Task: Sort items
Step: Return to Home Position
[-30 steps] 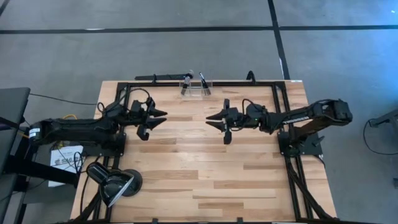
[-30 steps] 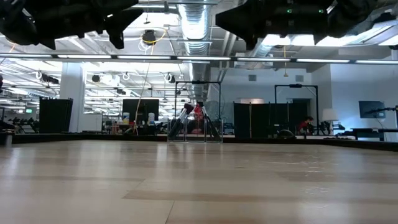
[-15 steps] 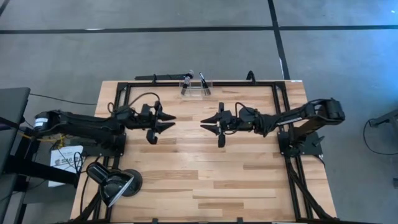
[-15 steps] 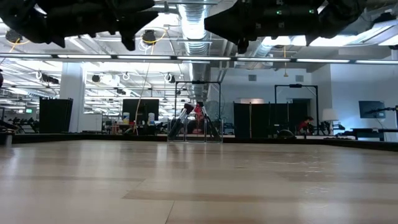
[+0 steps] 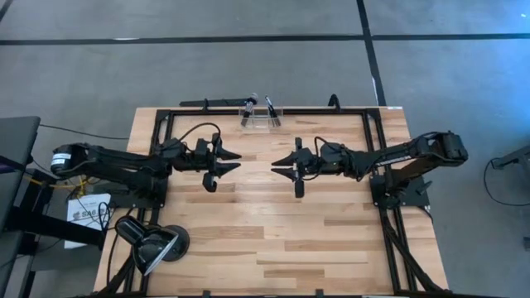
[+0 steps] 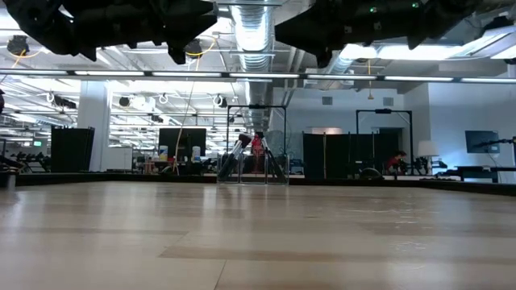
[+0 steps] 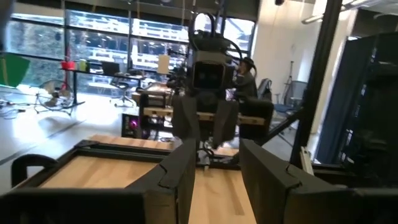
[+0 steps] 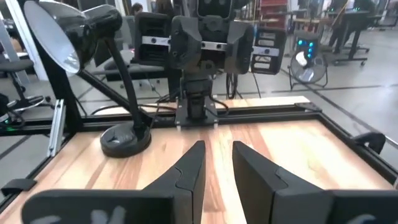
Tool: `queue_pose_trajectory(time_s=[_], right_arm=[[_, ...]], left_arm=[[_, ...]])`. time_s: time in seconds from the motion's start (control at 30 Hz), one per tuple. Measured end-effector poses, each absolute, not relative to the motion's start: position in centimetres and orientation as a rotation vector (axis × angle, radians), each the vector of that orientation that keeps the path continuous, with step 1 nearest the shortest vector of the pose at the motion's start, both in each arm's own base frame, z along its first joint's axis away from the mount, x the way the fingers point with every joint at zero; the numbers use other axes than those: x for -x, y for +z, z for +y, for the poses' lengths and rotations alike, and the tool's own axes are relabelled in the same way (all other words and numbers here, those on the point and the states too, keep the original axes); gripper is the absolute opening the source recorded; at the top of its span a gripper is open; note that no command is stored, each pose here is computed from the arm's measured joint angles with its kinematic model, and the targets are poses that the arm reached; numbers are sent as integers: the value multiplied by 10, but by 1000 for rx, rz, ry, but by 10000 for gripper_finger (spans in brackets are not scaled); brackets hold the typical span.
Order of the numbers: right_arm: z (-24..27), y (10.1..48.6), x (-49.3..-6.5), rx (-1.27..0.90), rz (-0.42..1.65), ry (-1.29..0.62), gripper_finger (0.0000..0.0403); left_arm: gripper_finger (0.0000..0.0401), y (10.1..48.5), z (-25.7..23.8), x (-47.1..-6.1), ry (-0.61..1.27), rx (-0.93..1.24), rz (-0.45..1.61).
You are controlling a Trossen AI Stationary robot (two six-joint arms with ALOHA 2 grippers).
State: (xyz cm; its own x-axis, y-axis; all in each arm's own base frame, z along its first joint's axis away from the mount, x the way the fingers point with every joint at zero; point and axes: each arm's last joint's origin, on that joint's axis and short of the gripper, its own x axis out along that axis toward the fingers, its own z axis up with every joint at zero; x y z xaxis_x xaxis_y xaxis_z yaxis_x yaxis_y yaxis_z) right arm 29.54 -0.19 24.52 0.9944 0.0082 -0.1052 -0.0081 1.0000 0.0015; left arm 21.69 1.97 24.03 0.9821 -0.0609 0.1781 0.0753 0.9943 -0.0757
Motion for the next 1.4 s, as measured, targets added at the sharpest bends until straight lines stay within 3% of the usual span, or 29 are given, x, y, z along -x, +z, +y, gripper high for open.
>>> queue_pose_trajectory(time_s=[0.27, 0.47, 0.67, 1.1, 1.4], right_arm=[[5, 259, -261, 1, 108, 25, 70], [12, 242, -220, -36, 86, -73, 70], [19, 226, -181, -44, 3, -43, 70], [20, 177, -127, -130, -90, -112, 70], [25, 180, -111, -94, -118, -79, 70]], left_arm=[[111, 241, 19, -195, -68, 96, -79], [61, 227, 10, -162, -36, 125, -146], [8, 201, 3, -133, -69, 188, -192], [5, 191, -2, -110, -101, 251, -234], [5, 189, -3, -109, -78, 212, -219]])
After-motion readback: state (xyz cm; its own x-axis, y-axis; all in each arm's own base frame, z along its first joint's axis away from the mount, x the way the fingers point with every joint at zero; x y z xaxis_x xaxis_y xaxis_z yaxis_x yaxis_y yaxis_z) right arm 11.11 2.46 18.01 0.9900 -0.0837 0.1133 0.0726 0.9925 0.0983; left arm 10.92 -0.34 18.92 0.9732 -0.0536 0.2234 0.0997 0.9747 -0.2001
